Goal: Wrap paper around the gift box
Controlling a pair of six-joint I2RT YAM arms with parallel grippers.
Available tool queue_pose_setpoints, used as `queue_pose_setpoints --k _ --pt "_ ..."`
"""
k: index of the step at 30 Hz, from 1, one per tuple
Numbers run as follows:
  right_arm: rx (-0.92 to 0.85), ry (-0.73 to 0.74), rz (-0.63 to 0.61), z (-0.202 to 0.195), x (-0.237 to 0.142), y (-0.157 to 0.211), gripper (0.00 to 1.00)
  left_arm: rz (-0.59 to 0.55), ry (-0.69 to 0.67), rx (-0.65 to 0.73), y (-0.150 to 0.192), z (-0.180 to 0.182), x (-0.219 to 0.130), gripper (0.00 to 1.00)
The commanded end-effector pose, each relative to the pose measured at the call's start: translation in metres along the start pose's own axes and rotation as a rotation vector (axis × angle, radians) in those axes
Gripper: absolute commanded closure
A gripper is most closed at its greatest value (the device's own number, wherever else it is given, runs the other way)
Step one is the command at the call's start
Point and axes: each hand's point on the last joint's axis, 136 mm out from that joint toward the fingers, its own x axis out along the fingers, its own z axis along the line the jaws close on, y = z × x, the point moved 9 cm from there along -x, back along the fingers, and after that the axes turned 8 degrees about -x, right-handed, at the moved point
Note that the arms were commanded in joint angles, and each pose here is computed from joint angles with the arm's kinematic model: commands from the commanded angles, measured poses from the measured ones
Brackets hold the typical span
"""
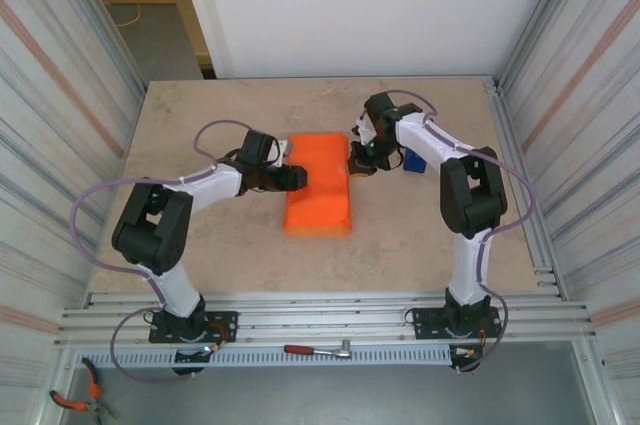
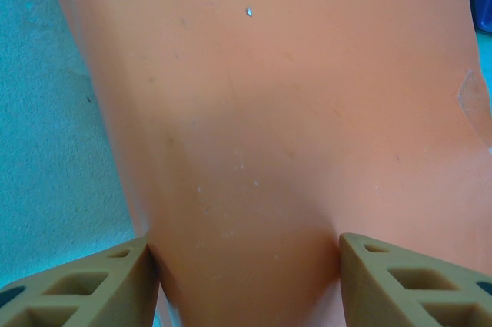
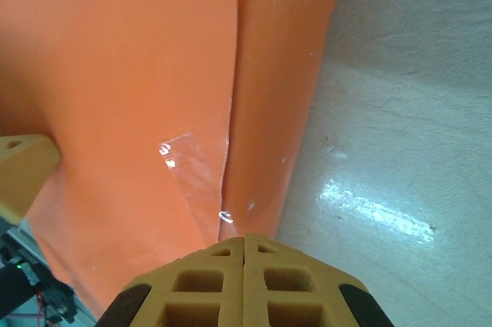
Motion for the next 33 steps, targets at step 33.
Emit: queue_pose_setpoints --k 33 --pt "0.189 -0.150 -0.285 -0.015 -0.040 0.020 1.00 0.032 0.025 0.022 -0.019 -0.020 -0.034 0.31"
